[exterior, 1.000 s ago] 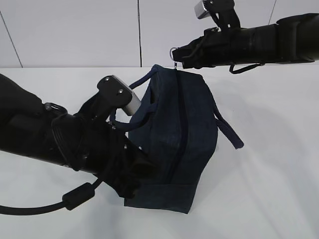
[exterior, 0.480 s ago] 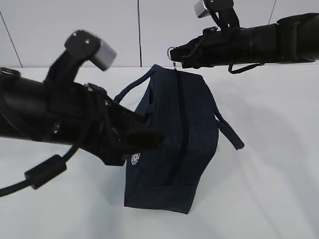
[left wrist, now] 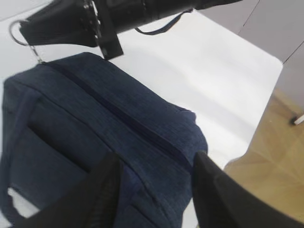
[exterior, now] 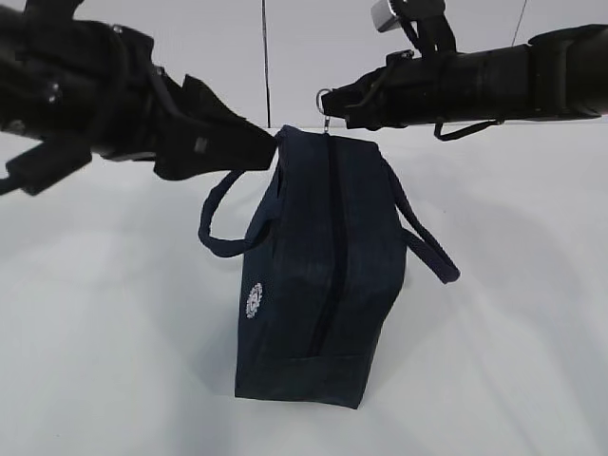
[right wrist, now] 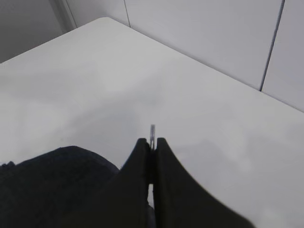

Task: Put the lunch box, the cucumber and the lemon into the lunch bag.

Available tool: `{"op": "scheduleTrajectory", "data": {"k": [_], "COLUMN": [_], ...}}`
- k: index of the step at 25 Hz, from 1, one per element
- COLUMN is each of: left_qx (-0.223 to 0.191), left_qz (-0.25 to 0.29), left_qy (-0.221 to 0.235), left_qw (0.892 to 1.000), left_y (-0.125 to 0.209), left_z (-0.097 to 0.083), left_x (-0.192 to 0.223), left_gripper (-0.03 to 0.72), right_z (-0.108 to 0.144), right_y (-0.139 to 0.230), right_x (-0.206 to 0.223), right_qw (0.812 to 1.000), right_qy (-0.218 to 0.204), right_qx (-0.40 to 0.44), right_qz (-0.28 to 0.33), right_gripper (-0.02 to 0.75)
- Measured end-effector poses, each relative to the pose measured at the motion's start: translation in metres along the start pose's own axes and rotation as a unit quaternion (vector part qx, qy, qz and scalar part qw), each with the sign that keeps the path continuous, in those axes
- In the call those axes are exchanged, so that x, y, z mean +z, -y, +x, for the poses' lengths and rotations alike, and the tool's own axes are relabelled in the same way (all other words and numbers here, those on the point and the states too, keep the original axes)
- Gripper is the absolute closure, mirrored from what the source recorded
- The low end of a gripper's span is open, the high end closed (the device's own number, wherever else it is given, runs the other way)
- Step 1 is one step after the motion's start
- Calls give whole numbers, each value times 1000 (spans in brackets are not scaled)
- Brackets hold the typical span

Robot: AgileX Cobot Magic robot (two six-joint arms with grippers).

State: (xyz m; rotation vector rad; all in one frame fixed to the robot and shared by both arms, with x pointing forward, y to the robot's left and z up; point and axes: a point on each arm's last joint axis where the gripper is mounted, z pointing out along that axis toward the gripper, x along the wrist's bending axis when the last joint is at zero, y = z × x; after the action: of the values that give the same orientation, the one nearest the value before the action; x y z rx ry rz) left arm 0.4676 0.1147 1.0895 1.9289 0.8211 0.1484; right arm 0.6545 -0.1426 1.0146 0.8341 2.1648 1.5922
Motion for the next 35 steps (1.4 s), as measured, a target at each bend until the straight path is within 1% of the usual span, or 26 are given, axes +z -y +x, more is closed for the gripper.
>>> {"op": "scheduleTrajectory", "data": {"k": [2, 4, 5, 8, 12, 14, 18, 20, 31, 33, 35], "left_qx": [10, 1, 0, -23, -46, -56, -71, -79, -122, -124, -121], "left_qz": [33, 77, 108, 175, 220, 232, 261, 270, 296, 300, 302], "left_qy": [-8, -11, -13, -18, -14, -20, -46, -51, -62, -62, -60], "left_qw": [999, 997, 994, 984, 974, 971, 962, 958, 945, 944, 944], "left_y": [-9, -18, -19, -30, -47, -54, -58, -57, -44, -42, -41], "left_z": [3, 5, 8, 16, 25, 31, 45, 50, 63, 64, 64], "left_x": [2, 6, 11, 26, 49, 60, 80, 89, 118, 121, 120], "left_gripper": [335, 336, 336, 337, 337, 337, 337, 337, 343, 387, 494], "right_z": [0, 0, 0, 0, 1, 1, 1, 1, 1, 1, 1], "right_y": [0, 0, 0, 0, 0, 0, 0, 0, 0, 0, 0], "right_x": [0, 0, 0, 0, 0, 0, 0, 0, 0, 0, 0], "right_qw": [1000, 1000, 1000, 1000, 1000, 1000, 1000, 1000, 1000, 1000, 1000], "right_qy": [-1, -2, -2, -2, -3, -4, -4, -4, -6, -6, -7], "right_qx": [0, 0, 0, 1, 2, 2, 3, 3, 4, 4, 4], "right_qz": [0, -1, -1, -1, -1, -1, -1, -1, -1, -1, -2], "right_gripper": [731, 731, 731, 731, 731, 731, 731, 731, 731, 731, 731]}}
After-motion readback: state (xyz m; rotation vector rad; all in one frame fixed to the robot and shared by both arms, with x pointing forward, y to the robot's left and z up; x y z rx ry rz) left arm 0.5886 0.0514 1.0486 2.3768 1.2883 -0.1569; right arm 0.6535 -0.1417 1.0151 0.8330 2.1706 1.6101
